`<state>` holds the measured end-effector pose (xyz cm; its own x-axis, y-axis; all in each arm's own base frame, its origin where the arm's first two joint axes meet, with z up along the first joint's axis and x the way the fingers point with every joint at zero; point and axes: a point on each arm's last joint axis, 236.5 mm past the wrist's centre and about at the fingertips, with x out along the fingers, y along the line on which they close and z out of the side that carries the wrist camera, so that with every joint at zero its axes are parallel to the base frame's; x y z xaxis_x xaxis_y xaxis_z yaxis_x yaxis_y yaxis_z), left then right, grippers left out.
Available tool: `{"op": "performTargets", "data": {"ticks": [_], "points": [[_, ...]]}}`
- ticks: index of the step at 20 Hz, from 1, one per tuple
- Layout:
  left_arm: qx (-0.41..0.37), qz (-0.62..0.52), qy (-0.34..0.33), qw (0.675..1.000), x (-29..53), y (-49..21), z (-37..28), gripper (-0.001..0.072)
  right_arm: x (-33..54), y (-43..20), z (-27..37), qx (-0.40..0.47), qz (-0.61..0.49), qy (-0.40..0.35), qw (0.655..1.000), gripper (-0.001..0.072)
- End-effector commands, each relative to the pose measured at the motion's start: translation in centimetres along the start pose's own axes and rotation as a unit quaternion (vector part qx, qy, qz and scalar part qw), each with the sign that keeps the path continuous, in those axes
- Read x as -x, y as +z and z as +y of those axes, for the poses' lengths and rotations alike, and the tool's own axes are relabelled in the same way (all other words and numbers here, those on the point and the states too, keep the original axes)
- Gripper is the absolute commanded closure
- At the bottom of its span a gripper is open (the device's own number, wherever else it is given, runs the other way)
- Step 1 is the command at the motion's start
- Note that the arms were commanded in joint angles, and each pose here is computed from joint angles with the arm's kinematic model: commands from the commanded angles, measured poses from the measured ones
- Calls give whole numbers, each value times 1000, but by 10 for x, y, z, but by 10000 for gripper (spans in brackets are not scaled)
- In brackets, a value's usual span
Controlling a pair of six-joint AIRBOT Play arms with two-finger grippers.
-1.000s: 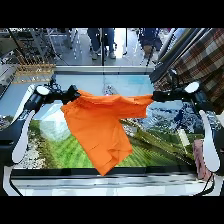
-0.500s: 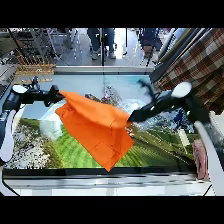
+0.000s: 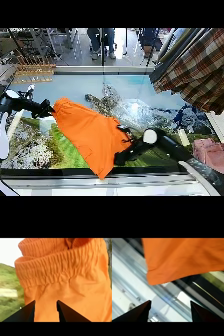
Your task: Fold the clothes and pants, and hang the long-sleeved shirts on hangers.
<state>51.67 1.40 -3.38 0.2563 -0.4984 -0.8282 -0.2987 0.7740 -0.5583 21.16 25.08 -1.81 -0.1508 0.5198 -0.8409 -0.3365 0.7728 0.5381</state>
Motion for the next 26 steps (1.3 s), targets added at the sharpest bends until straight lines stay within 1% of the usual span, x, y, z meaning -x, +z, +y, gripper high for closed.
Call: {"op": "performTargets", "data": {"ticks": [1,2,3,4,5,7,9,11,13,14,15,16,17,18,19,21,23,24,25,26], "points": [[-25,2,-63,998,9,-3,-32,407,21,4,-68,-151,-69,-36,985,133],[-41,-8,-87,995,18,-1,-47,407,19,1,-73,-197,-82,-6,977,123],[-55,-19,-105,993,27,-1,-60,407,10,-1,-72,-235,-89,23,968,96],[-68,-28,-115,991,37,-1,-70,407,-3,-3,-69,-267,-94,50,958,72],[-84,-37,-119,989,46,-2,-78,408,-15,-3,-64,-282,-100,67,952,72],[-124,-53,-120,984,63,-6,-96,410,-39,3,-51,-292,-122,88,944,74],[-146,-55,-122,980,70,-14,-110,411,-64,14,-44,-302,-137,86,939,73],[-187,-38,-125,974,69,-30,-124,411,-85,28,-40,-314,-148,90,933,74],[-203,-16,-128,971,61,-44,-136,412,-96,50,-31,-297,-149,97,938,92],[-209,-10,-130,969,57,-49,-143,413,-100,65,-33,-293,-153,94,939,170],[-217,-3,-132,967,53,-55,-150,454,-103,83,-36,-295,-159,94,938,251],[-225,3,-133,965,48,-61,-158,515,-101,102,-39,-298,-165,99,935,340],[-233,11,-133,963,43,-67,-164,560,-95,121,-42,-293,-174,104,934,481],[-243,17,-122,962,37,-73,-166,597,-80,139,-47,-274,-187,102,938,666],[-251,24,-103,962,30,-77,-163,597,-60,153,-55,-250,-201,94,943,698],[-272,38,-43,960,14,-81,-146,695,-23,150,-85,-210,-194,46,957,699],[-274,54,27,960,-2,-82,-122,695,12,99,-149,-174,-136,-72,973,700],[-273,63,51,959,-11,-84,-114,696,32,70,-182,-170,-111,-131,970,700],[-276,75,61,956,-23,-88,-112,696,55,41,-211,-176,-95,-178,964,701],[-280,90,60,954,-37,-95,-113,695,77,19,-232,-191,-90,-206,956,701]]}}
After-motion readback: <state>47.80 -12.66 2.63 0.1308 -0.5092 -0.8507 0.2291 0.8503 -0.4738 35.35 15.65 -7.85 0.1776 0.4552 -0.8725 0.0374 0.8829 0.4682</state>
